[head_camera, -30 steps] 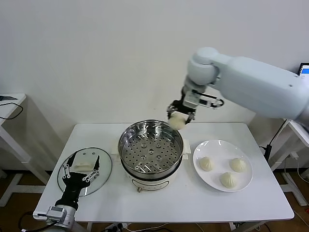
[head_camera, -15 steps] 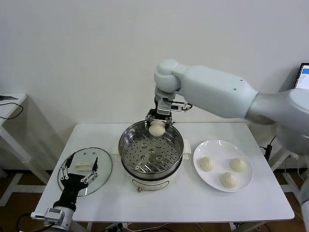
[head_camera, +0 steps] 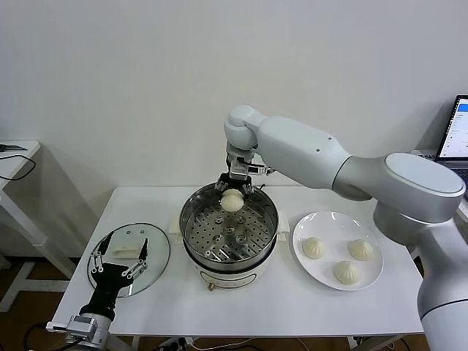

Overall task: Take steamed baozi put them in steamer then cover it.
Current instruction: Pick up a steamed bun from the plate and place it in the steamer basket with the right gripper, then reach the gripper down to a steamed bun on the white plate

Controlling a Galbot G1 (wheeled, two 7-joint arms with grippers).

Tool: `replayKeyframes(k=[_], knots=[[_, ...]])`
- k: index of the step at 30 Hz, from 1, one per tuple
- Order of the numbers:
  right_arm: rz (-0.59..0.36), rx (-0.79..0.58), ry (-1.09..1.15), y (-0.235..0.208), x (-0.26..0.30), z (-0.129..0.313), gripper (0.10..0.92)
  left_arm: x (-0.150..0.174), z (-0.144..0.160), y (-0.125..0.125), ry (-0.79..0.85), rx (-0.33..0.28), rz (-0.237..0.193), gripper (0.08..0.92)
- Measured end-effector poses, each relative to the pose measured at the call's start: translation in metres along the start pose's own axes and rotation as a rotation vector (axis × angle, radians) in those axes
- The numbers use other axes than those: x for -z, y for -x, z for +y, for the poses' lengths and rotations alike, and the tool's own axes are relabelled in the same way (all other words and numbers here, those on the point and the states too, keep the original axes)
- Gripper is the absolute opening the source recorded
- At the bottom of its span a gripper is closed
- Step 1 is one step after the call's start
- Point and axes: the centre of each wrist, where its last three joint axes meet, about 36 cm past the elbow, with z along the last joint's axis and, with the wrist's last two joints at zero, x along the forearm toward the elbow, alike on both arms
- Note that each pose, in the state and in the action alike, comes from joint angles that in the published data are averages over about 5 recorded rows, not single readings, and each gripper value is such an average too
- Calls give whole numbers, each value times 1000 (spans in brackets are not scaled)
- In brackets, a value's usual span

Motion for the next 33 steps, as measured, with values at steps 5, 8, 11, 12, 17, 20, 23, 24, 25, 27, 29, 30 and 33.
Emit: replayKeyframes(k=[5,8,11,12,17,20,23,24,25,27,29,30,33], knots=[[-6,1,8,10,-3,-1,704,0,0,0,0,0,-1,823],[-6,1,12,15,-4,0,712,0,0,0,0,0,-1,823],[-6,2,15,18,-5,2,757,-1,0,0,-1,0,-1,823],[-6,1,16,18,-5,2,778,-1,0,0,-1,0,-1,823],[-4,-16,27,14,-6,6,821,-2,0,-1,-3,1,0,823],[-2,-32,38,5,-6,9,822,-2,0,-2,-3,2,1,823],[4,-43,54,-12,-6,16,823,-2,0,-3,-3,0,4,823],[7,-46,62,-20,-6,19,823,-2,-1,-3,-3,-1,4,823],[11,-49,72,-28,-5,23,823,-2,-1,-4,-4,-2,4,823],[21,-56,101,-47,-5,35,823,-1,-2,-4,-5,-4,2,823],[29,-68,142,-66,-3,49,823,0,-3,-4,-5,-5,-2,823],[32,-74,169,-74,-2,57,823,1,-3,-4,-5,-5,-3,823],[31,-91,281,-94,4,88,823,3,-4,-5,-5,-5,-8,823]])
